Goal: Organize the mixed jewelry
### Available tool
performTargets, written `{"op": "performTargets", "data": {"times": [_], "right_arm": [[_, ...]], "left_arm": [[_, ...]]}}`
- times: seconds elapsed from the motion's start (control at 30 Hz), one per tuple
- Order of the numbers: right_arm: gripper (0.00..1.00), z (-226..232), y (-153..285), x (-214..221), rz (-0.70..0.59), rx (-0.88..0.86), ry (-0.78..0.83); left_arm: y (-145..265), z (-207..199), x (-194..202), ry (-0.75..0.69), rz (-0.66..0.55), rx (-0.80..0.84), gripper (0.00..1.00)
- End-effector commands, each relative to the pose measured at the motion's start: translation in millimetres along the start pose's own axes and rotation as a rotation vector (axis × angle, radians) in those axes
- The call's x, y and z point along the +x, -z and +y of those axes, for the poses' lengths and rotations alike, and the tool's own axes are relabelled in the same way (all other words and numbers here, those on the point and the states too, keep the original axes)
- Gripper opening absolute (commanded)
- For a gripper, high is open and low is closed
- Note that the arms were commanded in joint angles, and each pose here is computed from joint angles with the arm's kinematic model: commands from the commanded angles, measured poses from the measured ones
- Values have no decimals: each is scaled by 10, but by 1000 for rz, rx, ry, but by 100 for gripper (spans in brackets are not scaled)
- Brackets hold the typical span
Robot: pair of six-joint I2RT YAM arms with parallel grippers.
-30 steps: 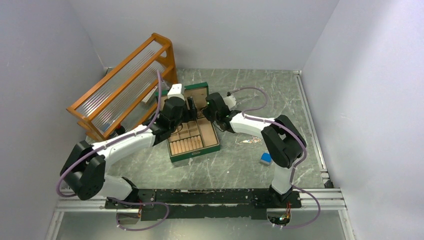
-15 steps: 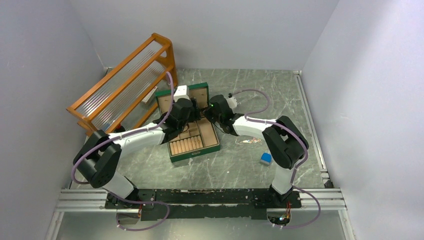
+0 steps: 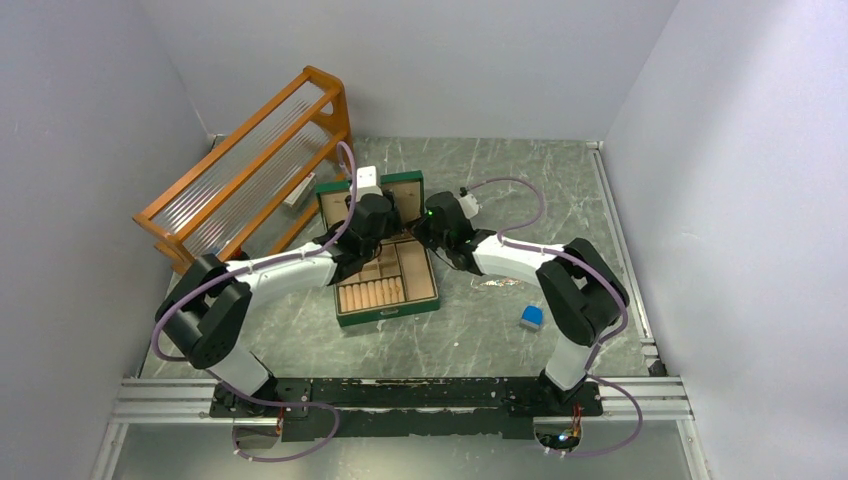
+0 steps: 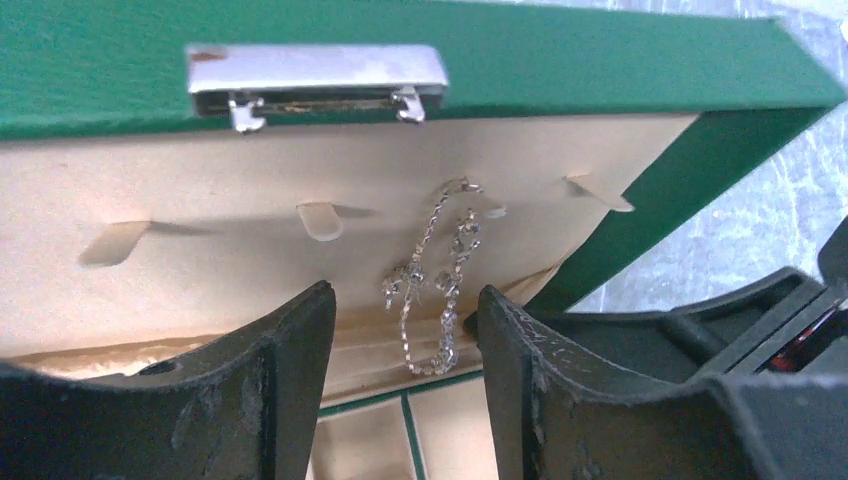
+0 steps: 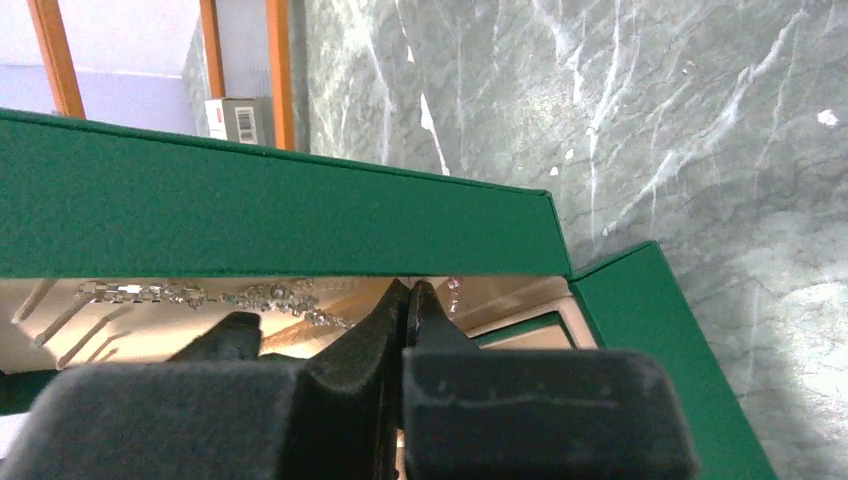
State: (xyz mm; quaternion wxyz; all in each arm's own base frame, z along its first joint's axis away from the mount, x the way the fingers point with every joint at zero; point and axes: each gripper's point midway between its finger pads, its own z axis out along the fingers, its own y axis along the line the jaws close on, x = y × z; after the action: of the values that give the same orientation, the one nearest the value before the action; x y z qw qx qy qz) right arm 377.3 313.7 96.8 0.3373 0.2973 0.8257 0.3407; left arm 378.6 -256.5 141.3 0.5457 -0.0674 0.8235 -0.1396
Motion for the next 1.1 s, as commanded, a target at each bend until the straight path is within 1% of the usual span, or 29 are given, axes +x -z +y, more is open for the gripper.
{"op": "performTargets", "data": {"times": [0.0, 0.07, 0.17, 0.23, 0.43, 0.63, 0.8, 0.9, 1.07], "right_arm": [[0, -95, 30, -52, 14, 39, 44], [0, -96, 8, -64, 19, 39, 47], [0, -99, -19, -66, 29, 41, 43], [0, -94, -25, -55, 34, 39, 38], [0, -121, -14, -41, 42, 50, 28], [0, -168, -20, 11, 62, 55, 29], [0, -150, -6, 11, 66, 48, 36], [0, -147, 14, 8, 67, 46, 42], [0, -169, 31, 8, 68, 51, 55]], "left_arm": [[-54, -109, -281, 19, -80, -13, 59], [-48, -132, -284, 17, -77, -4, 59], [-36, -216, -268, 20, -68, 46, 63], [-58, -233, -213, 22, -46, 54, 64], [-123, -167, 39, 41, 18, 26, 59], [-169, -145, 108, 52, 27, 11, 53], [-208, -130, 112, 34, 22, -6, 45], [-228, -132, 105, 25, 19, -9, 36], [-233, -163, 21, 8, 0, -4, 18]]}}
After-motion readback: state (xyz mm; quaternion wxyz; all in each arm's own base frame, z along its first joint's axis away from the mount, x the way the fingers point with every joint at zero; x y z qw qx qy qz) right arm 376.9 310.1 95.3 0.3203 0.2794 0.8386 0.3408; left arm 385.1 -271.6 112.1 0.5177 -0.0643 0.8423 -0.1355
